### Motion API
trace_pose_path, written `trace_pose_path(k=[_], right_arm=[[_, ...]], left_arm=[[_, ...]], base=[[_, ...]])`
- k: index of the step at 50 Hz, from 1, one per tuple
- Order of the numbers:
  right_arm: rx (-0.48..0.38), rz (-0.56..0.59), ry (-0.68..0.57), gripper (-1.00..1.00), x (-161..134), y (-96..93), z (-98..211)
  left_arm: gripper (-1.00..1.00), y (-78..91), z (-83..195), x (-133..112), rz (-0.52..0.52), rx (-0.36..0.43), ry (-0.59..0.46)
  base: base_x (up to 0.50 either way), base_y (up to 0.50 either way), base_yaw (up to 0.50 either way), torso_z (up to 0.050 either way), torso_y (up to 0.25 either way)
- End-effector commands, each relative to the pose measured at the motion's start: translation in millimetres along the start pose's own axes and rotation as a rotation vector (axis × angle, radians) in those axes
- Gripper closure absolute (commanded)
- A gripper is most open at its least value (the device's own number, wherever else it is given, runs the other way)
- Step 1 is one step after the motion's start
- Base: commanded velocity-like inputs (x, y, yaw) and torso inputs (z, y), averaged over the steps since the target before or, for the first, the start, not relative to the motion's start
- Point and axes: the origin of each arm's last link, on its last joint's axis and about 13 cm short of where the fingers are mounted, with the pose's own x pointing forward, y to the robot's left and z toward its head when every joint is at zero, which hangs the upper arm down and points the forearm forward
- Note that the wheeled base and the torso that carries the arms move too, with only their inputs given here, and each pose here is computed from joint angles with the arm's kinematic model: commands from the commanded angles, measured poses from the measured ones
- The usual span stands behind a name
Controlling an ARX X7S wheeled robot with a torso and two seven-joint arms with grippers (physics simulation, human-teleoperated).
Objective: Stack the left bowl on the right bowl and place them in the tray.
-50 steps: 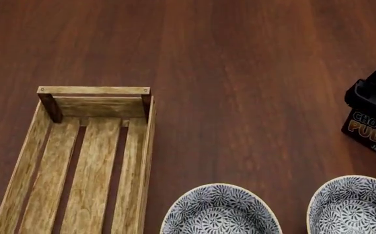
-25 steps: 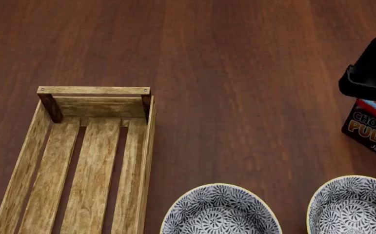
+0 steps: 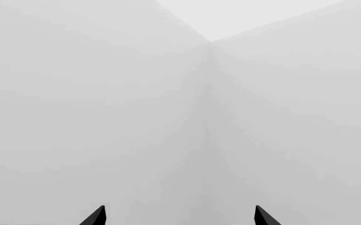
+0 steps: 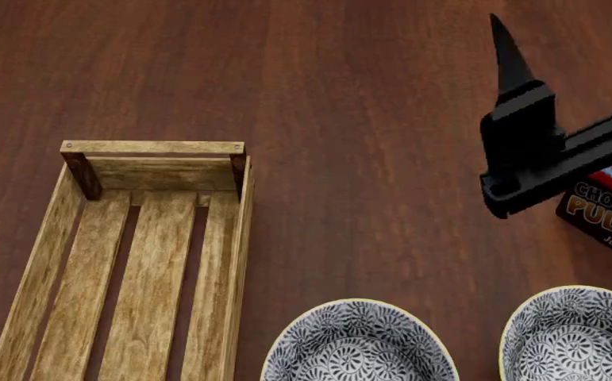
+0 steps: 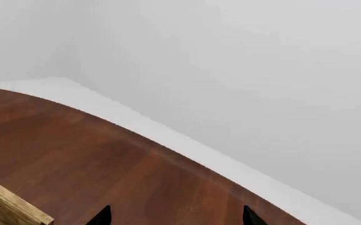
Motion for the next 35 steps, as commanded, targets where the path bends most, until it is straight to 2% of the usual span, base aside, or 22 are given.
trace_pose_path(k=[1,5,7,17,28,35], right_arm=[[-0.158,0.246,0.106,-1.00,17.3,0.3,-1.9],[-0.219,0.289,0.111,-1.00,22.7,0.2,-4.4],[-0.219,0.296,0.111,-1.00,24.6,-1.7,-3.8],[-0.351,0.462,0.116,-1.00,18.1,-5.9,-4.0],[-0.446,0.552,0.126,-1.00,18.6,-8.6,0.6],[-0.497,0.701,0.180,-1.00,15.5,-6.1,-3.8]], left_arm=[[-1.00,3.0,-1.1,-1.1,0.015,-0.004,-0.005],[-1.00,5.8,1.2,-0.3,0.021,-0.003,-0.012],[-1.00,6.1,-0.5,-1.3,0.023,-0.005,-0.011],[-1.00,7.9,-2.6,-2.9,0.028,-0.007,-0.009],[-1.00,9.3,-3.4,-3.7,0.030,-0.007,-0.004],[-1.00,7.2,-4.0,-3.8,0.027,-0.011,-0.005]], base=[[0.00,0.00,0.00,0.000,0.000],[0.00,0.00,0.00,0.000,0.000],[0.00,0.00,0.00,0.000,0.000],[0.00,0.00,0.00,0.000,0.000],[0.00,0.00,0.00,0.000,0.000],[0.00,0.00,0.00,0.000,0.000]])
